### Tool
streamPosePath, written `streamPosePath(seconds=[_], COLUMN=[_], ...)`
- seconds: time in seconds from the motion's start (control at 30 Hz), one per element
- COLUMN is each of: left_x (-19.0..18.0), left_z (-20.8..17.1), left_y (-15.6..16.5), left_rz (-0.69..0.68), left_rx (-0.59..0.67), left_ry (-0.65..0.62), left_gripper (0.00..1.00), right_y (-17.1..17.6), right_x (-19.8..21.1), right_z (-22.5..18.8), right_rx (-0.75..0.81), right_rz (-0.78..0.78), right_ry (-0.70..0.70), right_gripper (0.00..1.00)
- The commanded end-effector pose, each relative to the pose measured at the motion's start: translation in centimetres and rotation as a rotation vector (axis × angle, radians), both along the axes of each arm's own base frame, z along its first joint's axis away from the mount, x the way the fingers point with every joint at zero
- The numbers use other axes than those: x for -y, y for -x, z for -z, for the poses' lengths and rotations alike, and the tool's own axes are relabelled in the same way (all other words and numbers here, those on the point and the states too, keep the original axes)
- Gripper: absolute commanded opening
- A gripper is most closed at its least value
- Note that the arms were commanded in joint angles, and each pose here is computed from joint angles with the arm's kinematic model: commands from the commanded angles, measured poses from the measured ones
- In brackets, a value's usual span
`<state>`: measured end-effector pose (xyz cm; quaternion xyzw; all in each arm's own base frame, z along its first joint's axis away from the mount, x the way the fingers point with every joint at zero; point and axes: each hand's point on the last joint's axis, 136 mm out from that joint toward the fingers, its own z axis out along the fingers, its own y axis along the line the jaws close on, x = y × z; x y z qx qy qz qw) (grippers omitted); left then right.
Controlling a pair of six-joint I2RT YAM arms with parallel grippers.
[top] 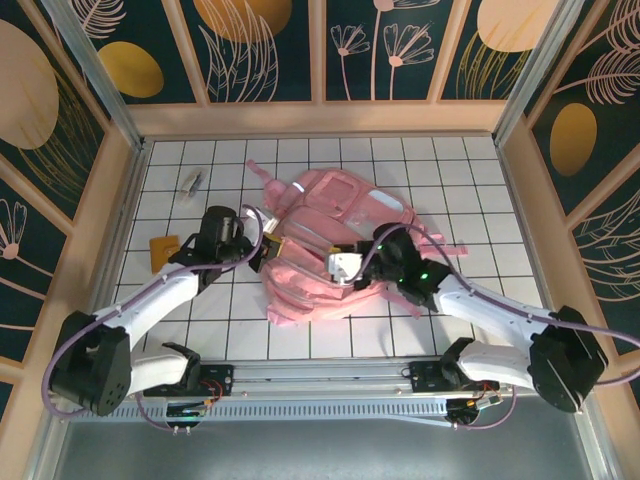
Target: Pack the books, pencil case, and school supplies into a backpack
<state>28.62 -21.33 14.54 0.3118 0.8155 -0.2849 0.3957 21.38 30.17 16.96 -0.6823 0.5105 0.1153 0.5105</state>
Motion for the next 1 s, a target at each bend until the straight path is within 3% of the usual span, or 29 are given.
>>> streamPosePath(seconds=[0.0, 0.23, 0.37, 0.47, 0.57, 0.63, 0.7, 0.8, 0.97], left_x=[2.0, 2.3, 1.9, 1.8, 1.8, 1.7, 1.8, 2.0, 1.8], left_z=[-3.3, -3.7, -3.7, -3.8, -4.1, -4.4, -4.6, -4.7, -4.5], left_y=[1.5, 3.1, 3.3, 3.4, 3.4, 3.4, 3.6, 3.9, 4.2], left_rz=[0.094, 0.118, 0.102, 0.097, 0.098, 0.097, 0.108, 0.125, 0.126], left_rx=[0.028, 0.007, 0.016, 0.021, 0.027, 0.039, 0.047, 0.04, 0.033], left_ry=[0.144, 0.218, 0.211, 0.214, 0.213, 0.214, 0.223, 0.229, 0.227], left_gripper=[0.0, 0.0, 0.0, 0.0, 0.0, 0.0, 0.0, 0.0, 0.0], right_y=[-2.6, -6.4, -6.7, -5.4, 0.4, 2.4, -0.1, -3.5, -5.0], right_x=[-1.4, -1.6, -2.4, -3.8, -7.0, -7.5, -6.6, -4.7, -3.7], right_z=[-1.9, -0.5, -1.5, -2.3, -5.6, -7.9, -7.7, -3.5, 0.0], right_rx=[-0.024, 0.038, 0.016, -0.039, -0.213, -0.23, -0.196, -0.158, -0.161], right_rz=[0.252, 0.571, 0.593, 0.5, 0.141, 0.028, 0.169, 0.34, 0.411], right_ry=[-0.11, -0.053, -0.1, -0.084, -0.136, -0.201, -0.232, -0.073, 0.085], right_gripper=[0.33, 0.33, 0.33, 0.34, 0.34, 0.4, 0.46, 0.47, 0.45])
